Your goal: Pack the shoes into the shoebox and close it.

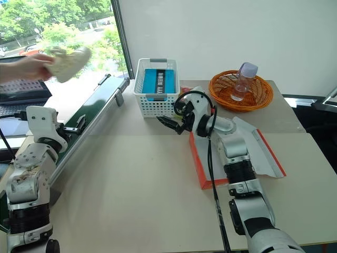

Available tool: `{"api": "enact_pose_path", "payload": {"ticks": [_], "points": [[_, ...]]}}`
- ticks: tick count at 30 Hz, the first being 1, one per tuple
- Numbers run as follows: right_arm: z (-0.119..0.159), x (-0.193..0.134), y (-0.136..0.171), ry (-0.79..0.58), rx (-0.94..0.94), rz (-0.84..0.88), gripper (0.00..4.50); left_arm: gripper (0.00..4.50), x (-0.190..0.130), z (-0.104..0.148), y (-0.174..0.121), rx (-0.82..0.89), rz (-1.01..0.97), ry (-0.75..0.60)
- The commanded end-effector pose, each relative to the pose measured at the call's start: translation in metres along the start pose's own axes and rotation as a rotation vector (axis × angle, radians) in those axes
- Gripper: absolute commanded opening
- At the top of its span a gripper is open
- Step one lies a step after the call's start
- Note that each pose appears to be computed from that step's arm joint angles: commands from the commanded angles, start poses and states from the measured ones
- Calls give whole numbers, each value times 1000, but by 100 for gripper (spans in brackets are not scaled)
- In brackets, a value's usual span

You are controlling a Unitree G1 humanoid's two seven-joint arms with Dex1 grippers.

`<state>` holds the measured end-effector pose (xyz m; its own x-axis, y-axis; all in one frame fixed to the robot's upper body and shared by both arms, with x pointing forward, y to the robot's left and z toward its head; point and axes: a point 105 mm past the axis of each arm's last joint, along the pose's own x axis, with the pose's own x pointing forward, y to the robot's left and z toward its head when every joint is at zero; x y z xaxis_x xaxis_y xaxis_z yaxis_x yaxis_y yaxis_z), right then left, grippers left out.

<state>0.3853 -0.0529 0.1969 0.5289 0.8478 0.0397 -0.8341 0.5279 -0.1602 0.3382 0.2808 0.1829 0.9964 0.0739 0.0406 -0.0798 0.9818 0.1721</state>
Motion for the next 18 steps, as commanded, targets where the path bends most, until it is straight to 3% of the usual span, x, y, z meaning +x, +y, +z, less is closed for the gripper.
{"api": "enact_pose_path", "payload": {"ticks": [1,12,18], "points": [[14,6,10,-44,-45,61,445,450,-5,20,3,-49,-13,-73],[15,4,15,-17,-93,48,445,450,20,31,-19,-24,-123,-54],[16,2,21,-7,-99,42,445,450,40,24,9,7,-88,17]]}}
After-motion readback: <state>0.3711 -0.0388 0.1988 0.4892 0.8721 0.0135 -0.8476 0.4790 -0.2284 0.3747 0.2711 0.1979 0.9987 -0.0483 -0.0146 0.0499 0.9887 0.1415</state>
